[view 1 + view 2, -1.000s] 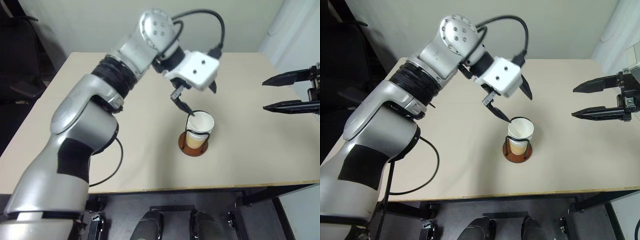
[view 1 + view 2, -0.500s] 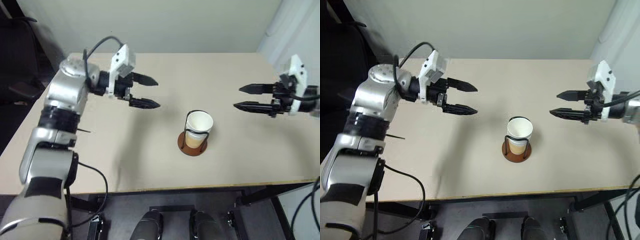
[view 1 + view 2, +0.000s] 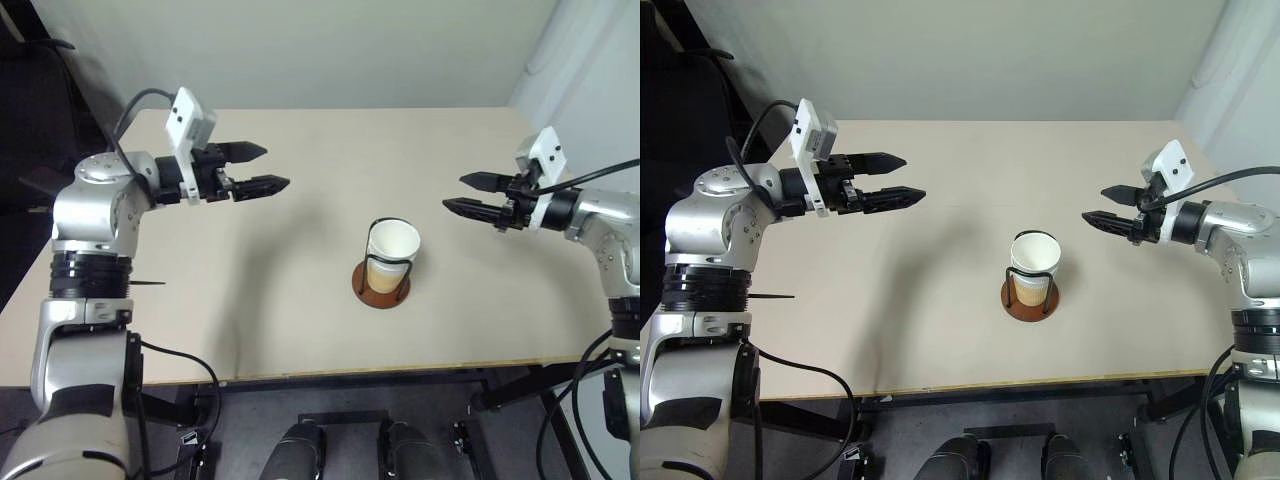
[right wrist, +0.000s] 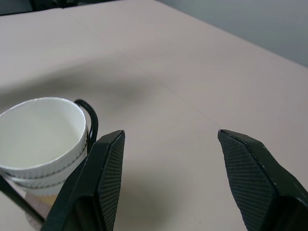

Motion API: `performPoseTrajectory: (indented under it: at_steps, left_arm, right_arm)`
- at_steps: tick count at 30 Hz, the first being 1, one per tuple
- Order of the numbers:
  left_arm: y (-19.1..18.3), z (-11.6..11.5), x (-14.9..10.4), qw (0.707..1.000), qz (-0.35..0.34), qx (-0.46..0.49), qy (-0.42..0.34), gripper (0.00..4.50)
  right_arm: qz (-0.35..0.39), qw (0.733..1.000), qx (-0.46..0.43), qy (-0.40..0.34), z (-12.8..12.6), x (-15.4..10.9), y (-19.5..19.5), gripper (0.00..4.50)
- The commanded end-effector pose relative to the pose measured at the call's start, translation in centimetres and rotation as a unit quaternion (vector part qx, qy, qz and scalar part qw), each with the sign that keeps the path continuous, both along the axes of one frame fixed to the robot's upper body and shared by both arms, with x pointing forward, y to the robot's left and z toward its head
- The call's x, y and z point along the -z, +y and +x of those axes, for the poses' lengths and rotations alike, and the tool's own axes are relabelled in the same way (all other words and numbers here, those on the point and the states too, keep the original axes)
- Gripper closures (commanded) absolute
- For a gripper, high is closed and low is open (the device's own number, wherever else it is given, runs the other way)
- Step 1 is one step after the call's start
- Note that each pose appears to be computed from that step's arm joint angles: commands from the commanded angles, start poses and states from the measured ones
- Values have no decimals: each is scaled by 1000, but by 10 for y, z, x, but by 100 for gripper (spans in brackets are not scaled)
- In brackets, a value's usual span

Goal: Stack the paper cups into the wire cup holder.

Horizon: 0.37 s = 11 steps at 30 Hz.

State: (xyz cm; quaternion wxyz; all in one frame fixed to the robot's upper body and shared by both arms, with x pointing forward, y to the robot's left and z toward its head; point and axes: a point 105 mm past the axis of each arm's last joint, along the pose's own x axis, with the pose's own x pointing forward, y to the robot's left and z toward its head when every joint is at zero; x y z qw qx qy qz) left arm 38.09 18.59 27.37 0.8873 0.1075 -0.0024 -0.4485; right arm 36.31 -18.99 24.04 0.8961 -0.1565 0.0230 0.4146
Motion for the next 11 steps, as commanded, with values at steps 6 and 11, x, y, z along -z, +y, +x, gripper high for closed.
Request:
performPoseTrajectory:
  at_steps: [6,11]
  left_arm:
    - [53,-4,-29,993,-40,-102,-31,2]
    - [60,-9,-15,995,-34,-91,-10,2]
  right_arm:
    - [-23,998,10,-52,11,-11,3,139]
    - [-32,998,8,-58,2,-9,7,139]
